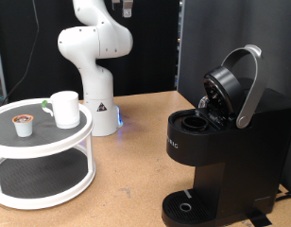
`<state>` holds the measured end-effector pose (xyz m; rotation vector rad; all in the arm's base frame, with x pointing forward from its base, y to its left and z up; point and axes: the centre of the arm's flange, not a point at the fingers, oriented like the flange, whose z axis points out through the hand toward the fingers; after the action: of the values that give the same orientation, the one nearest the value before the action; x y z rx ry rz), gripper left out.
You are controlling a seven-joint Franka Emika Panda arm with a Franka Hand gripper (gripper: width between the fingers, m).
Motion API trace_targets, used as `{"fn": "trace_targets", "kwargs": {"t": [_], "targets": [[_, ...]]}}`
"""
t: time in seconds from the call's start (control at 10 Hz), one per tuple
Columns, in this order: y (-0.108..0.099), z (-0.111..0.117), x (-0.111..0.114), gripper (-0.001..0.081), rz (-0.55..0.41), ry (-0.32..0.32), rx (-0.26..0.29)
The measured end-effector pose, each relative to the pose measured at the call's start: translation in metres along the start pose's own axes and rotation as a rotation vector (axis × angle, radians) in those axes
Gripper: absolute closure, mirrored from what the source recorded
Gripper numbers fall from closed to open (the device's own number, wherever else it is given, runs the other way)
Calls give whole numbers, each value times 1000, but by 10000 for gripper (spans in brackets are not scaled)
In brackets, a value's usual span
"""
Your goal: Make a cup of coffee with the keurig machine
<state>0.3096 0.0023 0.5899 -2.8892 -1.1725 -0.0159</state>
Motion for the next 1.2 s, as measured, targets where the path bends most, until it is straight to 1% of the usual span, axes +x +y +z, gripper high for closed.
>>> {"fn": "trace_targets", "kwargs": {"t": [0.2, 0.4, 0.5, 0.7, 0.8, 1.0, 1.1, 1.2], "targets": [[6, -1, -5, 3, -9, 13, 11], [24, -6, -24, 3, -8, 49, 28], [36, -9, -36, 3, -7, 46, 25], [58, -13, -61, 3, -33, 2, 12], [64, -15, -66, 3, -45, 0, 15], [64, -11, -65, 3, -56, -5, 21], [68, -8, -68, 3, -68, -1, 21], [77, -3, -77, 3, -71, 3, 11]]}}
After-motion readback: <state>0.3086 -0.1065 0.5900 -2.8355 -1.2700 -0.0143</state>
